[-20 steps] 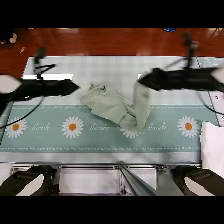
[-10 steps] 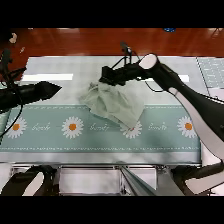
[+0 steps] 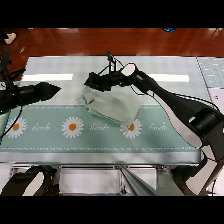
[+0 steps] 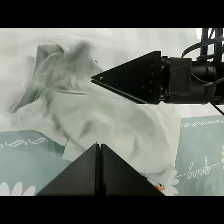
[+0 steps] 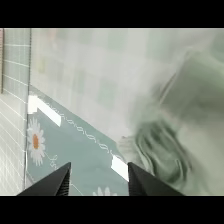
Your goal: Fold the shirts.
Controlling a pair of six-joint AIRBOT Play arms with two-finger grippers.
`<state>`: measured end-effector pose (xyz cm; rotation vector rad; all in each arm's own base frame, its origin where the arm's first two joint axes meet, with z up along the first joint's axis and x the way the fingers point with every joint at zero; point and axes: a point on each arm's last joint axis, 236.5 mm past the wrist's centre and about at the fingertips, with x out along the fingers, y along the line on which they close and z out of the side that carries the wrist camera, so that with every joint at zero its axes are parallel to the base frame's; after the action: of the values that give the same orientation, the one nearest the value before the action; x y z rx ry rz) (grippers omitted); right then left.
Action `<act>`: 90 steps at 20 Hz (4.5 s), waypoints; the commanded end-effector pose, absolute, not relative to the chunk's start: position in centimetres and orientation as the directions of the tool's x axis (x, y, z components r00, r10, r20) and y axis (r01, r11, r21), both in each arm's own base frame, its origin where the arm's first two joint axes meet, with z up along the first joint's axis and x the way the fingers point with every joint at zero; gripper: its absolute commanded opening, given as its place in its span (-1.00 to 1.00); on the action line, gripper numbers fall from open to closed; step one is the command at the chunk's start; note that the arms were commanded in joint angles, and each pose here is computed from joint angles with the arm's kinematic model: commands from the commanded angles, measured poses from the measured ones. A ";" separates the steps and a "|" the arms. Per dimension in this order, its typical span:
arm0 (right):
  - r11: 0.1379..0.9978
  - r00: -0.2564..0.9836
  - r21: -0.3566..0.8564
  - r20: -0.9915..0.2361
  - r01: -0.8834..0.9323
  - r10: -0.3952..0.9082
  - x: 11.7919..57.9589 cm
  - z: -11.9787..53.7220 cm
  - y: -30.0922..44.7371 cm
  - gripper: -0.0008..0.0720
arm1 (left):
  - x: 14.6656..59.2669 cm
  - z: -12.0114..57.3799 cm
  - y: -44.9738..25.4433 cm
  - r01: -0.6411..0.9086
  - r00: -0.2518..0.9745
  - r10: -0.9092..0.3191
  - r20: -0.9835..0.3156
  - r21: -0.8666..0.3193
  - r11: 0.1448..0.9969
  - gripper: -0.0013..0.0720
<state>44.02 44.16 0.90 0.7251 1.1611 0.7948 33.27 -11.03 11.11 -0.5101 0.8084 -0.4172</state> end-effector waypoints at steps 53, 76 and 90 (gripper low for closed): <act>0.825 0.463 0.543 -0.697 -0.158 0.547 45.6 19.2 16.4 -0.90 | 30.9 7.0 -8.8 0.050 0.547 -0.509 -0.664 -0.582 0.812 -0.91; 0.662 0.395 0.230 -0.912 0.713 -0.109 20.1 22.1 -18.2 -0.90 | 34.7 8.7 -6.1 0.014 0.705 -0.397 -0.588 -0.548 0.836 -0.91; 0.274 -0.075 -0.109 -0.988 0.955 -0.133 3.6 12.0 -17.5 0.10 | 36.1 9.5 -8.8 0.083 0.733 -0.412 -0.541 -0.530 0.844 -0.91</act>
<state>5.10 -17.71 12.79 0.8583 1.2646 -1.0651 35.76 -8.69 9.67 -0.5050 0.7029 -0.2887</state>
